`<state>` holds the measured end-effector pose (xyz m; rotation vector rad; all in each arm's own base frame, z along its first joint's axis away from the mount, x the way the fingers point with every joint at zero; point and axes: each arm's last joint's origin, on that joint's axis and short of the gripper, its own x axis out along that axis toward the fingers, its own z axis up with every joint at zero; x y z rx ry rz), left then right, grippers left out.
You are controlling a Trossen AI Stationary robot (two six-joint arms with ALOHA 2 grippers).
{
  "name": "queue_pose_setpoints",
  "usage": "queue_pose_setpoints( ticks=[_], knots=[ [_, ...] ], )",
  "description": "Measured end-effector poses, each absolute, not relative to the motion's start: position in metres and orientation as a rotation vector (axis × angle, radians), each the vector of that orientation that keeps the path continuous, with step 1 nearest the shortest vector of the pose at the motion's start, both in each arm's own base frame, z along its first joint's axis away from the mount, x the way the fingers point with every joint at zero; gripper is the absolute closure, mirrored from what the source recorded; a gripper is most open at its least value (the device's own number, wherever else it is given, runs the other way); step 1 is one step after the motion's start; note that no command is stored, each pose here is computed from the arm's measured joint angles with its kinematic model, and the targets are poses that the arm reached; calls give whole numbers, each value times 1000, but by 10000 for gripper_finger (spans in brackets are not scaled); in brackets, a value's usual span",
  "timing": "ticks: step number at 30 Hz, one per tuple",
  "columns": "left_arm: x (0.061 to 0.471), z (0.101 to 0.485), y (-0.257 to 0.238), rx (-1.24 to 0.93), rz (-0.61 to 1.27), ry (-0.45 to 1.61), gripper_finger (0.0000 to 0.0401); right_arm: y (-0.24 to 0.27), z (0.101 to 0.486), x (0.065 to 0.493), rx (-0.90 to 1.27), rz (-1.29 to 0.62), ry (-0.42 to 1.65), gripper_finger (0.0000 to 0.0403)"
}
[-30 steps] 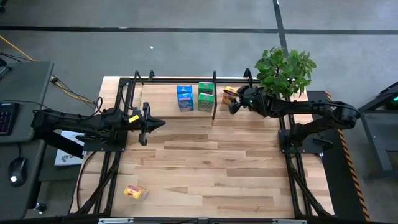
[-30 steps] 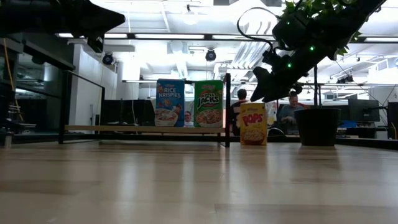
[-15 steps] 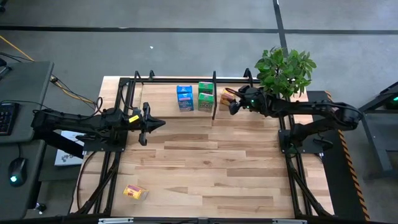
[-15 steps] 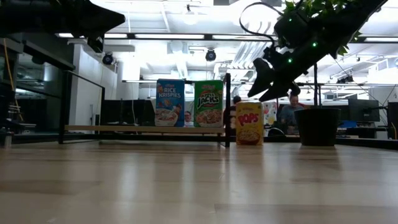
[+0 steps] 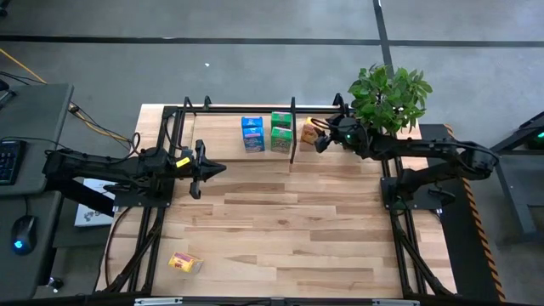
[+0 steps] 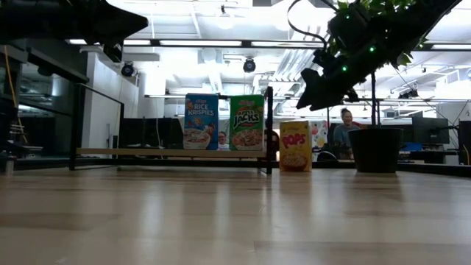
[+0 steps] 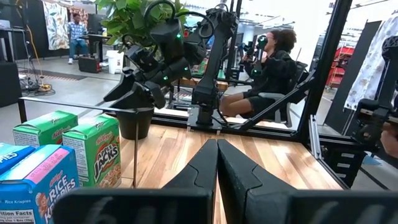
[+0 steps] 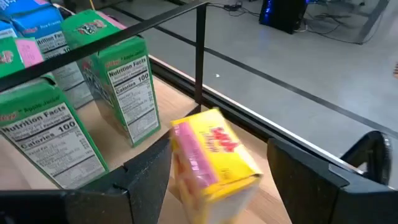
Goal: Stack cereal on shelf
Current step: Put the top yellow cereal box on the shelf
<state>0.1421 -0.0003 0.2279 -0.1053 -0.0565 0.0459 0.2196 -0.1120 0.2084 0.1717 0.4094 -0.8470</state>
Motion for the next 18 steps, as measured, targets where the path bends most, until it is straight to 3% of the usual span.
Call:
queue_pose_setpoints(
  ticks=[18],
  knots=[
    [142,228,0,-105,46,-56,398,-137,203,216,138,-660,425,147]
  ],
)
